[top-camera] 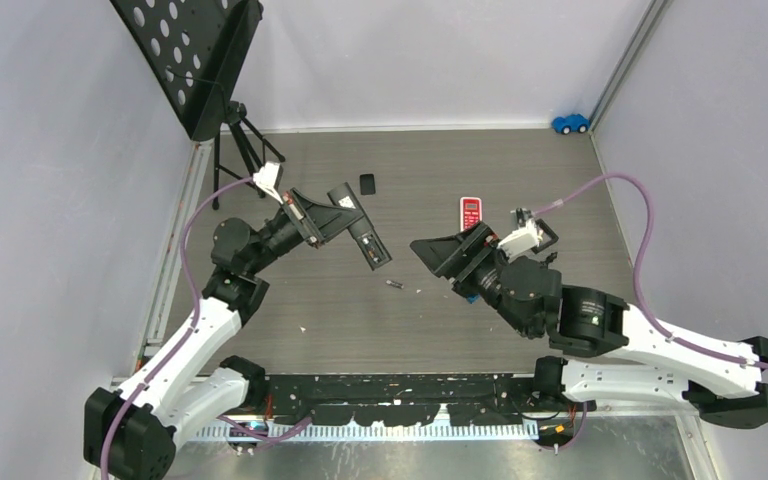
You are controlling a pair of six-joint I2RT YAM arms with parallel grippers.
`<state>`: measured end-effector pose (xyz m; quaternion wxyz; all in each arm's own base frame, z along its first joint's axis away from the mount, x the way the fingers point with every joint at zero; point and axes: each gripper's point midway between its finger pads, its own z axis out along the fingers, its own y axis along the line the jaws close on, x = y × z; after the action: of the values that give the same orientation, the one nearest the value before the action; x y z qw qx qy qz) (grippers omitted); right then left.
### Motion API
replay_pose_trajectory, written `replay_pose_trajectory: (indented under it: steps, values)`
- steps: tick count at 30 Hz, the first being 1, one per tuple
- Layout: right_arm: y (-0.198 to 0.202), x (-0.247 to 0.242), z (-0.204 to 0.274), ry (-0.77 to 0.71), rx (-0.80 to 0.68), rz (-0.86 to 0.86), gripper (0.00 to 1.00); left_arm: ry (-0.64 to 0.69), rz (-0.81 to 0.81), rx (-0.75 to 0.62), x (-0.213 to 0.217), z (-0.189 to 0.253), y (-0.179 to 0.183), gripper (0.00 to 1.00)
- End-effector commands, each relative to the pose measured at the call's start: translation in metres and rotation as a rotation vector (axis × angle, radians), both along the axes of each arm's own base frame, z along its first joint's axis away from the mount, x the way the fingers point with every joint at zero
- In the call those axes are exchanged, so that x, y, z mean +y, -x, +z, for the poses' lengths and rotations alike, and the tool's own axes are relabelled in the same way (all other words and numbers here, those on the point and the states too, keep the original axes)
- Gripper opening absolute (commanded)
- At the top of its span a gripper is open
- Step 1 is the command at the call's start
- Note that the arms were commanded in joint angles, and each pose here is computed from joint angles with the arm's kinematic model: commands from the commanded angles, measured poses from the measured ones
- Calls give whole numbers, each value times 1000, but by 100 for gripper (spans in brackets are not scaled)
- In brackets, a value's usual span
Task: Load the batteries into the remote control
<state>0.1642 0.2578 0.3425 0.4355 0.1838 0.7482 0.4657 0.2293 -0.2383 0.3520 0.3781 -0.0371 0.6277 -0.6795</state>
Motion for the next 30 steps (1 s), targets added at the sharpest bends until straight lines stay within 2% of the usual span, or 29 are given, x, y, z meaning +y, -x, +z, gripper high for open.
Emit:
replay_pose_trajectory:
  steps: [1,9,30]
  values:
    - [-8,15,20,-247,58,-56,80,111,44,-82,7,42,-4,0]
    - [-14,60,37,-269,15,22,81,170,10,-38,4,49,-6,0]
    - [-42,84,34,-316,55,51,80,133,-24,-26,2,45,3,0]
